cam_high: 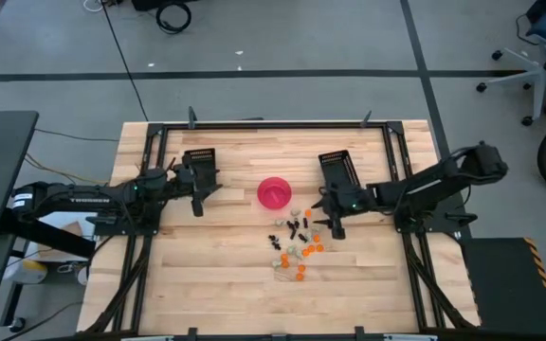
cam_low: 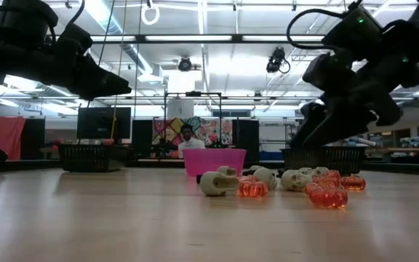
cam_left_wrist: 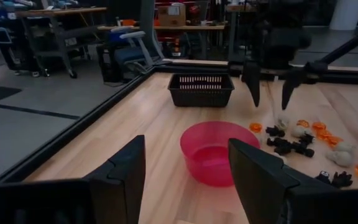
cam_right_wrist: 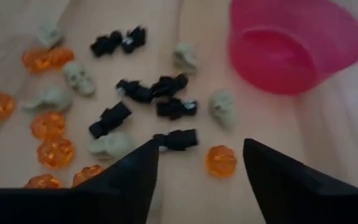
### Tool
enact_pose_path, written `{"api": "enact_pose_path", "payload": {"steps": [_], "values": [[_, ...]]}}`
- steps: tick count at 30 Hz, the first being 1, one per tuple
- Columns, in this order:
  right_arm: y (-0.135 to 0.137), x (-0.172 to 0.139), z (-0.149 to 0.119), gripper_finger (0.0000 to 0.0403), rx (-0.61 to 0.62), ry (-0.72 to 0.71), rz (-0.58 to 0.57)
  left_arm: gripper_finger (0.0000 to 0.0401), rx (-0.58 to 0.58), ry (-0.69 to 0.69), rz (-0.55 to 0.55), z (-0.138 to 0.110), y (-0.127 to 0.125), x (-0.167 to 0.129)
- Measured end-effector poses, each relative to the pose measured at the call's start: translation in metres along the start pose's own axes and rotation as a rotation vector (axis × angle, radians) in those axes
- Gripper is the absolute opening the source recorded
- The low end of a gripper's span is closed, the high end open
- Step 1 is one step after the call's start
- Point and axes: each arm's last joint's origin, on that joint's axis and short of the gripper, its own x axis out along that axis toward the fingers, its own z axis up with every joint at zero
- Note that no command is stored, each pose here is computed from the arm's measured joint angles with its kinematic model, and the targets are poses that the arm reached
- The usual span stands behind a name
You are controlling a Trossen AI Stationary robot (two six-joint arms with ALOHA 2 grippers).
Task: Sort Halloween decoration
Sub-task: Put the white skull toy into the right black bin
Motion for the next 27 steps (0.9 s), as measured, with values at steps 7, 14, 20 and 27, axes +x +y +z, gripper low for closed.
{"api": "enact_pose_path", "payload": {"steps": [7,14,20,27], "values": [[0.021,0.019,0.009,0.0265,-0.072,0.124,0.051,0.0195,-0.006,-0.028,0.001,0.003,0.000,0.000],[0.029,0.023,0.006,0.0234,-0.077,0.214,-0.006,0.0195,-0.006,-0.029,0.001,0.003,0.000,0.000],[0.029,0.023,0.005,0.0203,-0.045,0.223,-0.005,0.0195,-0.007,-0.030,0.001,0.003,0.000,0.000],[0.030,0.031,-0.003,0.0173,-0.026,0.258,-0.001,0.0195,-0.008,-0.038,0.001,0.004,0.000,0.000]]}}
